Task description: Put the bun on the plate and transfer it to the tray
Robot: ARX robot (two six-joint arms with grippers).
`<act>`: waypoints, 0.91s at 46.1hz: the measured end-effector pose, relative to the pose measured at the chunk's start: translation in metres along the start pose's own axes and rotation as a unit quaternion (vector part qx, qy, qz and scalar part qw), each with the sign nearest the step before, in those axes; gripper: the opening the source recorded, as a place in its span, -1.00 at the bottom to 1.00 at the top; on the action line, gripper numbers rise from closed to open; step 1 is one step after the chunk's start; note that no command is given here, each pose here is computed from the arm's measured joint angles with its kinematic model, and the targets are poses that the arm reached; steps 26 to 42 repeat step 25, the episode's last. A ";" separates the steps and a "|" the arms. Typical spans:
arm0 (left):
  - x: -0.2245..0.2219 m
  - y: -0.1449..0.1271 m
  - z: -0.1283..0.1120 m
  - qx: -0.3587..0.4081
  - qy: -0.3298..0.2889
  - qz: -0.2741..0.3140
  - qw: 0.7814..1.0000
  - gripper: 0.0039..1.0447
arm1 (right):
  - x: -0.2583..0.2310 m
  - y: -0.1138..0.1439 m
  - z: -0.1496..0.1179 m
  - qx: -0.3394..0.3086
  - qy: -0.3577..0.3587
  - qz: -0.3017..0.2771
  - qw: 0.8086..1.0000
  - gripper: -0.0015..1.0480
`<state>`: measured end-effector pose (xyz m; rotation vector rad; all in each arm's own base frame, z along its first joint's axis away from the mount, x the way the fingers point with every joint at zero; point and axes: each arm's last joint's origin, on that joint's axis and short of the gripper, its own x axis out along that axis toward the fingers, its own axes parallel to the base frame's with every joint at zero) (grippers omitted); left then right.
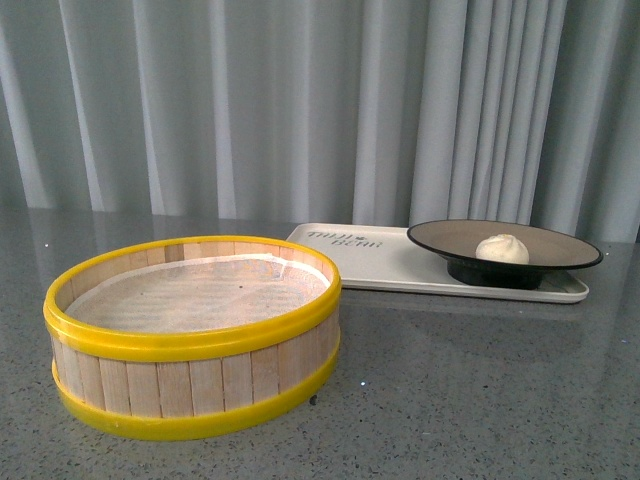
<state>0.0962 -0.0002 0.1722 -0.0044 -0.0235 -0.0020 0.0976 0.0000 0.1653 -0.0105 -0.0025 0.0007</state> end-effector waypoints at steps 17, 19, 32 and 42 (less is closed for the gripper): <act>0.000 0.000 0.000 0.000 0.000 0.000 1.000 0.88 | 0.000 0.000 0.000 0.000 0.000 0.000 1.000 0.84; 0.000 0.000 0.000 0.000 0.000 0.000 1.000 0.88 | 0.000 0.000 0.000 0.000 0.000 0.000 1.000 0.84; 0.000 0.000 0.000 0.000 0.000 0.000 1.000 0.88 | 0.000 0.000 0.000 0.000 0.000 0.000 1.000 0.84; 0.000 0.000 0.000 0.000 0.000 0.000 1.000 0.88 | 0.000 0.000 0.000 0.000 0.000 0.000 1.000 0.84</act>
